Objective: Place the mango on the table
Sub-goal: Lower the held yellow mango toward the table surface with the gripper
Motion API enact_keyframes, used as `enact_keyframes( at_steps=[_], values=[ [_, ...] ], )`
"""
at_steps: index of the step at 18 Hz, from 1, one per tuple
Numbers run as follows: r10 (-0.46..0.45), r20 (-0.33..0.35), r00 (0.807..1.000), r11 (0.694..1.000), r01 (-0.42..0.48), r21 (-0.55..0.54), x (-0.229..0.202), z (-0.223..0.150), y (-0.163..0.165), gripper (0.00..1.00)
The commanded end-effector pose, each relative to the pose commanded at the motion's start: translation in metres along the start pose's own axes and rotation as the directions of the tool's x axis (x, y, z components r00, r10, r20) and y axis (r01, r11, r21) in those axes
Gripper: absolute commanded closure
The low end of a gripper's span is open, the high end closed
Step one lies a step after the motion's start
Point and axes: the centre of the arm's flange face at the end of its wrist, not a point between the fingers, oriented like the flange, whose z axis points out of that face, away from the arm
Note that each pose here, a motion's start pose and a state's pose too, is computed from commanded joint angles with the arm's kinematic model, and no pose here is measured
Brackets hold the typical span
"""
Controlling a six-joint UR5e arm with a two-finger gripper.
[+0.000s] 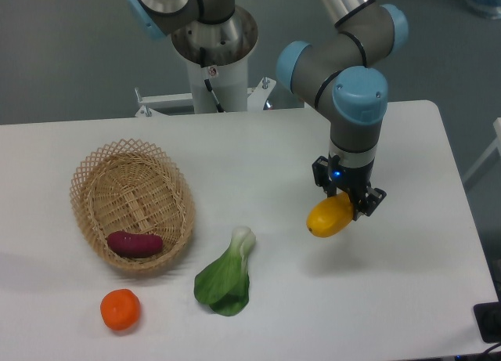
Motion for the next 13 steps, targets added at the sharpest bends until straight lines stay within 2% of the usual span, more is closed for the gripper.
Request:
enact_keyframes(
  at_steps=[11, 13],
  values=[
    [-0.006, 0.005, 1.0, 0.999, 0.007, -0.042, -0.025, 0.026, -0.018, 0.59],
    [-0.004, 0.016, 1.0, 0.998, 0.005, -0.06, -0.026, 0.031, -0.033, 0.59]
  ],
)
